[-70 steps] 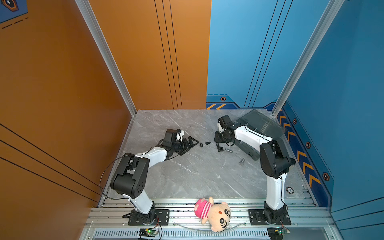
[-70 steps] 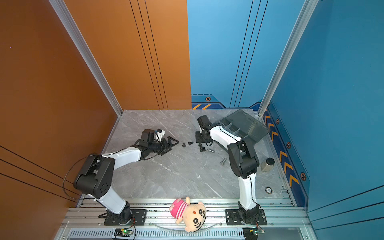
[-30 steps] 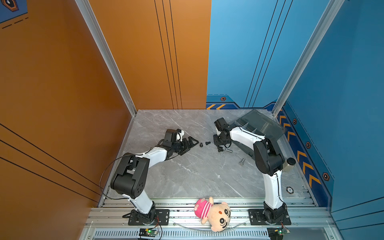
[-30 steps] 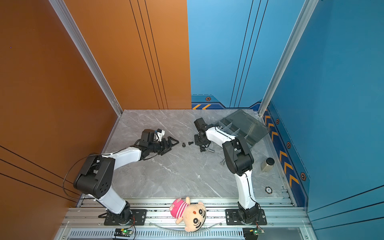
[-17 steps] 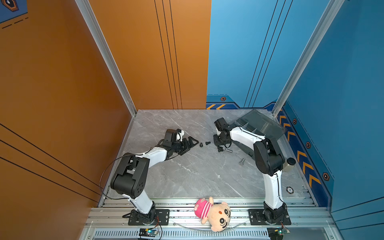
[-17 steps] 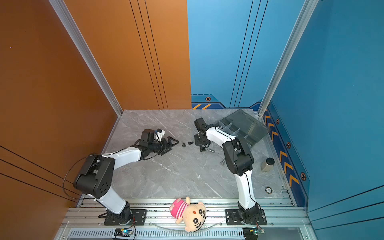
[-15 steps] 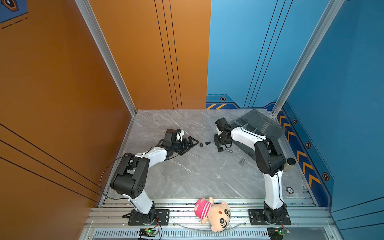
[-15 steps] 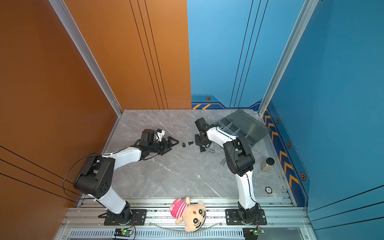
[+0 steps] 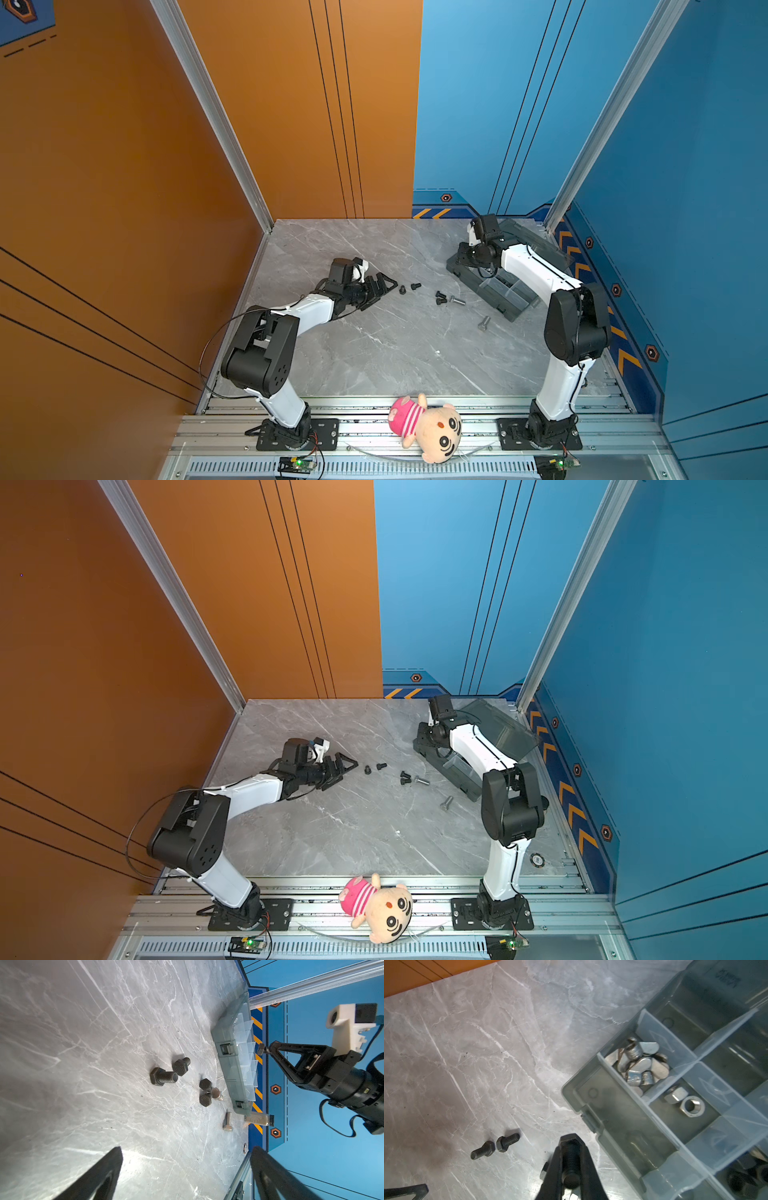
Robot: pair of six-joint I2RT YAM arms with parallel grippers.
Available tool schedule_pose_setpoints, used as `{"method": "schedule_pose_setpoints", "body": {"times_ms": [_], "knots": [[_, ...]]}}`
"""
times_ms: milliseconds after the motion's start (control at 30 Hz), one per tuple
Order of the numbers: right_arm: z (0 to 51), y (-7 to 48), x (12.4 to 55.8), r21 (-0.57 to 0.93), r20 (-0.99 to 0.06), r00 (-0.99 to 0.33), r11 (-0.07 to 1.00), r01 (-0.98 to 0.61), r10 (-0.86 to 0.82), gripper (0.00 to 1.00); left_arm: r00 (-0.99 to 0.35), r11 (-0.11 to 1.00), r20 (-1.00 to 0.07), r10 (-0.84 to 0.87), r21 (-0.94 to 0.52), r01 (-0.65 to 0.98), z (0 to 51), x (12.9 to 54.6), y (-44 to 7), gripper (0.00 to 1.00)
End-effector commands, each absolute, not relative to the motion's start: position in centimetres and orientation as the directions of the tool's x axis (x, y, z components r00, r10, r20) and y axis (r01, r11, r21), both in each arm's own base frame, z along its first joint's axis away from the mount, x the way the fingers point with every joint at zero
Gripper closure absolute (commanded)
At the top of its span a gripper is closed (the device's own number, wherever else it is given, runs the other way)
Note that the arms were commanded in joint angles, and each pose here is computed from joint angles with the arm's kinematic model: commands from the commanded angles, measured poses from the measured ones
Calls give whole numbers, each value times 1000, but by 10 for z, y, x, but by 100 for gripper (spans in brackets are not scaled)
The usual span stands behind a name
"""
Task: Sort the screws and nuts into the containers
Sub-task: 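Lift the black bolt with the right gripper over the organizer box, then open the right gripper to drop the black bolt into a compartment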
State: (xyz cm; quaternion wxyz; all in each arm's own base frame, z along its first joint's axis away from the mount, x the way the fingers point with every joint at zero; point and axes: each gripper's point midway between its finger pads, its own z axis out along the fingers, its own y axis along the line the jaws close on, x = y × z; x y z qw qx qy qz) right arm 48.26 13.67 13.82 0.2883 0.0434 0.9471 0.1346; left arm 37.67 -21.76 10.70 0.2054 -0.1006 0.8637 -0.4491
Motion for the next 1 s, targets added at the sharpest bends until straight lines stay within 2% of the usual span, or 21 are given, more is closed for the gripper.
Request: {"method": "schedule_pose_setpoints", "body": {"times_ms": [0,600,800,967], "knots": [[139,129,497,290,-538,-821,957,31,190,100,-893,580,-281,-351,-814,28,108,377,-217,2],[89,116,522,227,-493,-847,969,95,198,97,-892,579,-282,-352,-815,30,109,379,-217,2],[75,115,522,215,-459,-868,971,101,192,86,-891,580,-284,-354,-814,29,110,378,-217,2],[76,112,521,197,-460,-868,975,106,188,70,-892,580,-284,-350,-814,32,110,378,-218,2]]}}
